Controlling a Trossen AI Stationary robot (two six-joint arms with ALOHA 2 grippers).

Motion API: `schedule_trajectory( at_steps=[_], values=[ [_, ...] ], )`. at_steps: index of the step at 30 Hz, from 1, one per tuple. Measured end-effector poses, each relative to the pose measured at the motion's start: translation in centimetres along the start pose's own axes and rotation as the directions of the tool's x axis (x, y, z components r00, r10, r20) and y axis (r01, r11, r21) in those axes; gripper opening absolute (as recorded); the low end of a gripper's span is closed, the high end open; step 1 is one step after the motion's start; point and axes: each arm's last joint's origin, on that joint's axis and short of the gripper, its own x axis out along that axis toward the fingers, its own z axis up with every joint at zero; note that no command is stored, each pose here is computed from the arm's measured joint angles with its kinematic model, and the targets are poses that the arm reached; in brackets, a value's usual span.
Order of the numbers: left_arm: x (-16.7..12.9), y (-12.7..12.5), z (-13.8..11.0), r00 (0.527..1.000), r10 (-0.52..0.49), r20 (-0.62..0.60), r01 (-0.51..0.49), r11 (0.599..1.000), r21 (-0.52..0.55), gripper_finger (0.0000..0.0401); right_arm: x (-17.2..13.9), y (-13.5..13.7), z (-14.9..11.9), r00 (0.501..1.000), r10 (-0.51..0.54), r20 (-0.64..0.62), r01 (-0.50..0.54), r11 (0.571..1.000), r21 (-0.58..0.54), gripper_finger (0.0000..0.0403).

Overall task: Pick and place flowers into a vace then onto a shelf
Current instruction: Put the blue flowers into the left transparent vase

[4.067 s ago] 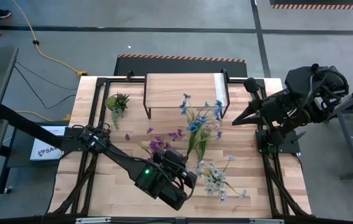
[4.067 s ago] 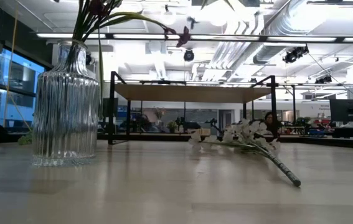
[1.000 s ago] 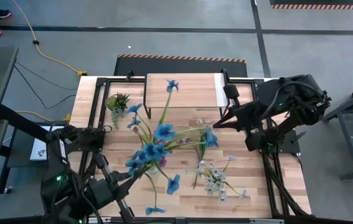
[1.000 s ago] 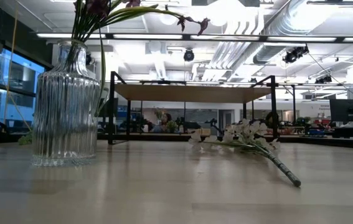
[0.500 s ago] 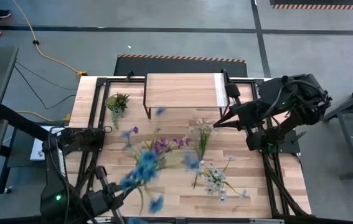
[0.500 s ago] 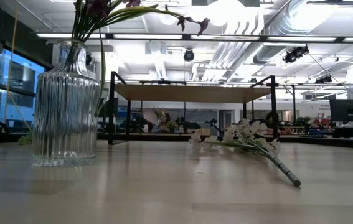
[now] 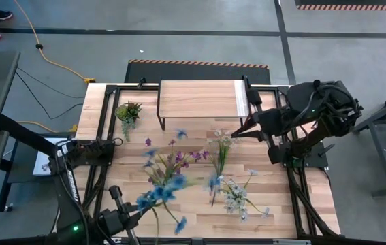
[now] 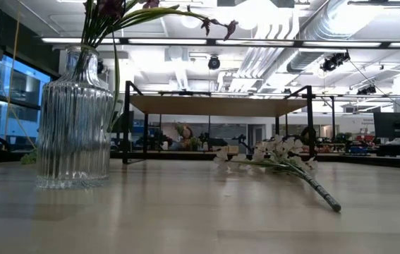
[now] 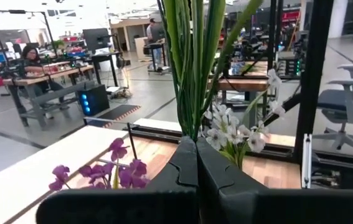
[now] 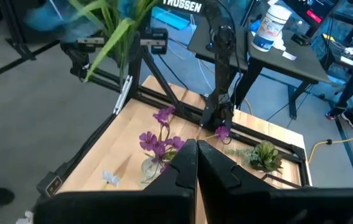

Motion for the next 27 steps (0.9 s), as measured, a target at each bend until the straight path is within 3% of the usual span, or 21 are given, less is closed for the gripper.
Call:
schedule_trajectory(
  at_steps=[12, 20, 27],
  values=[
    [0.0, -0.2, -2.5, 1.000, 0.001, 0.002, -0.001, 0.999, -0.052, 0.0022, 0.0, -0.1, 0.1, 1.000, -0.024, 0.007, 0.024, 1.000, 0.016, 0.0000],
    [0.0, -0.1, -4.0, 1.000, 0.001, 0.001, -0.001, 1.000, -0.027, 0.0022, 0.0, -0.1, 0.2, 1.000, -0.025, 0.013, 0.025, 0.999, 0.041, 0.0000],
    [0.1, -0.2, -5.8, 1.000, 0.001, 0.000, -0.002, 0.993, -0.121, 0.0022, 0.0, -0.1, 0.3, 0.999, -0.021, 0.029, 0.019, 0.998, 0.066, 0.0000]
  ],
)
